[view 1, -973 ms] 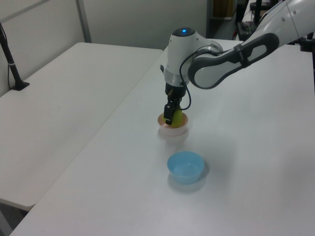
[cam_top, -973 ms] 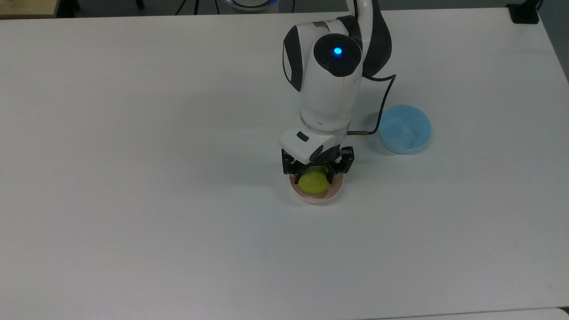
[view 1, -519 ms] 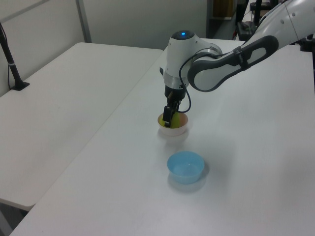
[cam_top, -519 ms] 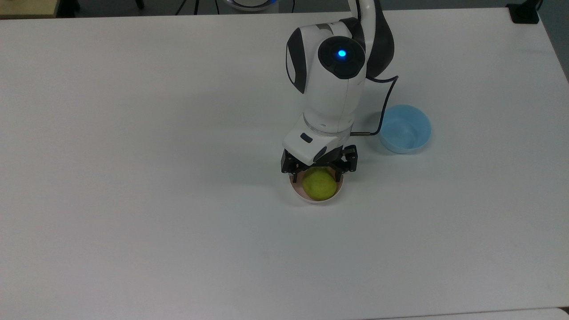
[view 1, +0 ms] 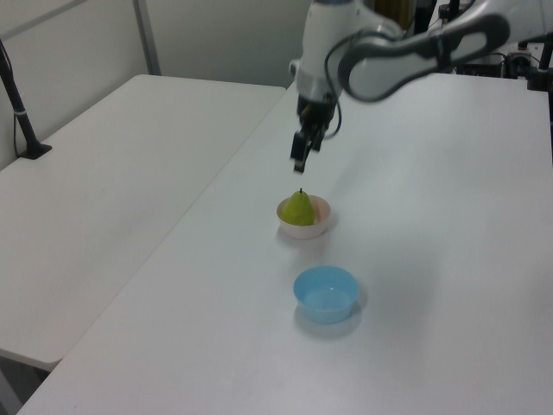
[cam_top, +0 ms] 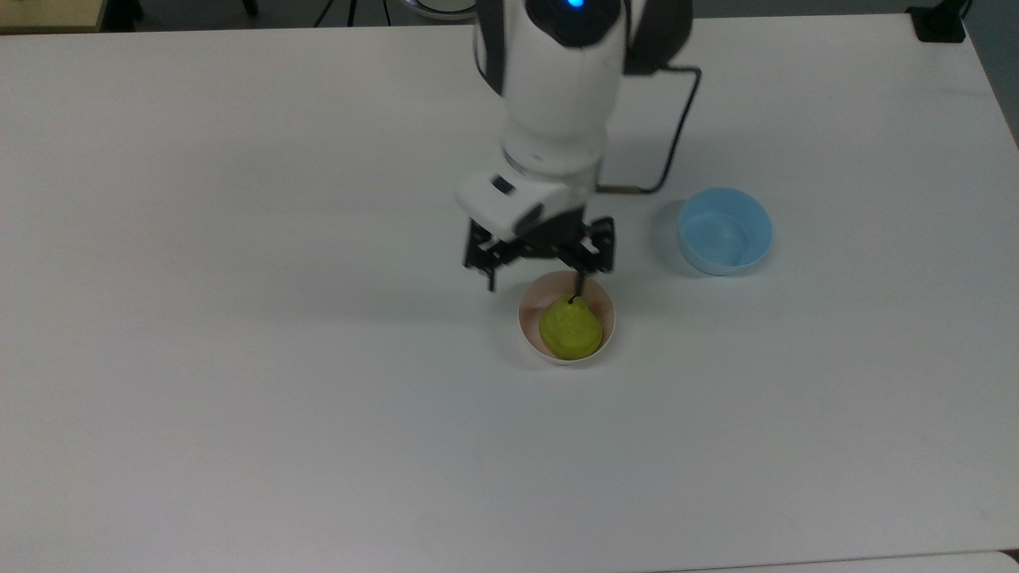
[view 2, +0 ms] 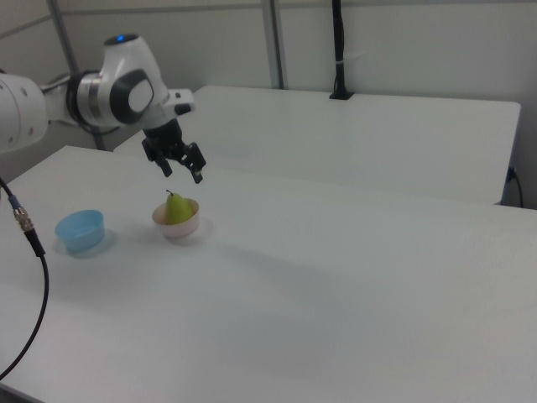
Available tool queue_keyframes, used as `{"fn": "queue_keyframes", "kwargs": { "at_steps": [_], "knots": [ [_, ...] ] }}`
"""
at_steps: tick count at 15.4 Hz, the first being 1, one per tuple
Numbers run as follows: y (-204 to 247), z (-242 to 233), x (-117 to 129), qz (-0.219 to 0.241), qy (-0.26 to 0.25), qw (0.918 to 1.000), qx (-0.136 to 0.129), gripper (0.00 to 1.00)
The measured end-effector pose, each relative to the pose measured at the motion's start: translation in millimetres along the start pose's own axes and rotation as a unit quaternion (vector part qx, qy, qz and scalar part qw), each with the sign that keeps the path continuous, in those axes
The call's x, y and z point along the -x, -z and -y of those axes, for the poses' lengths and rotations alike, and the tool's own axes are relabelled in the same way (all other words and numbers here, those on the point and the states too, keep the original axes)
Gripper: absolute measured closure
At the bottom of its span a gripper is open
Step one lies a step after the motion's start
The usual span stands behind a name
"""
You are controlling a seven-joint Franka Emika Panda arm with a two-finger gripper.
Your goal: Place the pear in the bowl
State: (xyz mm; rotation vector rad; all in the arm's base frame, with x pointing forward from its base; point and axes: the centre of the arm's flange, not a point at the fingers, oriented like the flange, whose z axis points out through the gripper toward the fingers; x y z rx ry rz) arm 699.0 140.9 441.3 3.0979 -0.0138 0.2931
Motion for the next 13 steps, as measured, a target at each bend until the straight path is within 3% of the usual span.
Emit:
{"fn": "queue_keyframes", "kwargs": {
  "at_steps": [4,8,13],
  "knots": [
    [54.6,-73.6,16.1,0.047,-0.014,0.9985,0.023,0.00],
    [88.5,-158.0,42.3,0.091,-0.018,0.9955,0.021,0.00],
    [131.3,-213.1,66.8,0.092,-0.036,0.9950,0.014,0.00]
  ]
}}
